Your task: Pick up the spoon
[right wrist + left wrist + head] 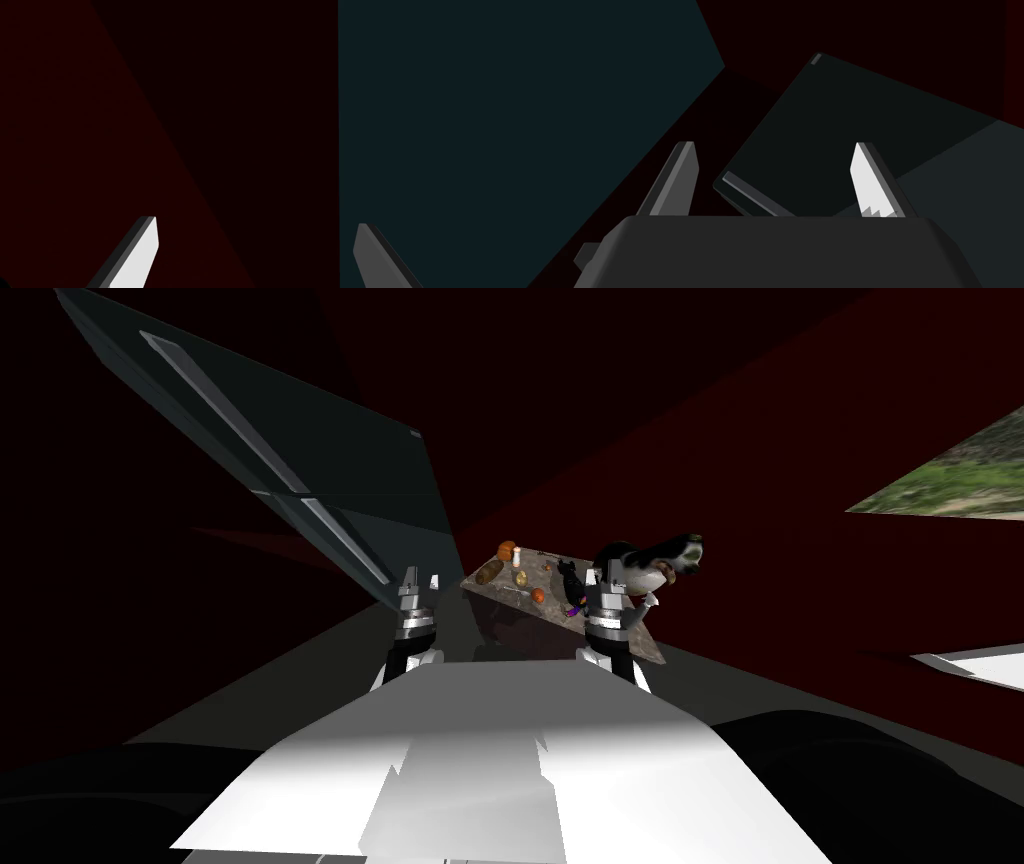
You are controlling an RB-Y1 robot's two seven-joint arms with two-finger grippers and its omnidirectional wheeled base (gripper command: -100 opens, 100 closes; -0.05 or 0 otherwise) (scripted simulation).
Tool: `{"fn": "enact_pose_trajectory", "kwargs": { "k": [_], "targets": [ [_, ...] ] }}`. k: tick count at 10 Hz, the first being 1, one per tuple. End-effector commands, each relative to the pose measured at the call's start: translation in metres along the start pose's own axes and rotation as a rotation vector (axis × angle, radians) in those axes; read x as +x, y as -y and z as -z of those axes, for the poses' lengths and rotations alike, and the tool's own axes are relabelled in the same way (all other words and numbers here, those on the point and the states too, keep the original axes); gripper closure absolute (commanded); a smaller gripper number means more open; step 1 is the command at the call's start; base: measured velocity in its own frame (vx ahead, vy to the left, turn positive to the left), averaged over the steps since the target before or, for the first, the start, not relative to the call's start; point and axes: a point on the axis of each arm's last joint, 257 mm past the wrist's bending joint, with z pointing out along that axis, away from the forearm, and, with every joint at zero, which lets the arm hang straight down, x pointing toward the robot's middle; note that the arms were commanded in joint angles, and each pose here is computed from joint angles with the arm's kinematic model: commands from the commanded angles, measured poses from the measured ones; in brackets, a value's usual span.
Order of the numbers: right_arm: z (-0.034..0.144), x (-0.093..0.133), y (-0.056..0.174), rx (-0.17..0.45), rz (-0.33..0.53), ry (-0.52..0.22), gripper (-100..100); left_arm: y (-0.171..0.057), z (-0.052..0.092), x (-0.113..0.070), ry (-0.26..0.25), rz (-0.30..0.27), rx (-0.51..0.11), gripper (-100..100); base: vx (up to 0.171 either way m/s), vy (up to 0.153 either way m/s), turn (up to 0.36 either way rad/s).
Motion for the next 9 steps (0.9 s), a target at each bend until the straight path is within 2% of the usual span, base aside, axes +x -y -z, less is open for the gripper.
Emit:
{"fn": "enact_pose_trajectory", "kwargs": {
  "k": [1,4,9],
  "targets": [
    [0.001,0.005,0.006,0.009,0.015,-0.038,-100,0.0,0.0,0.0,0.0,0.0,0.0,0,-0.012,0.035,-0.082],
    [0.01,0.018,0.028,0.047,0.063,-0.139,-100,0.0,0.0,0.0,0.0,0.0,0.0,0,-0.025,0.112,-0.13],
    [0.022,0.029,0.048,0.085,0.121,-0.266,-100,0.0,0.0,0.0,0.0,0.0,0.0,0,-0.004,0.079,-0.07]
  ]
}}
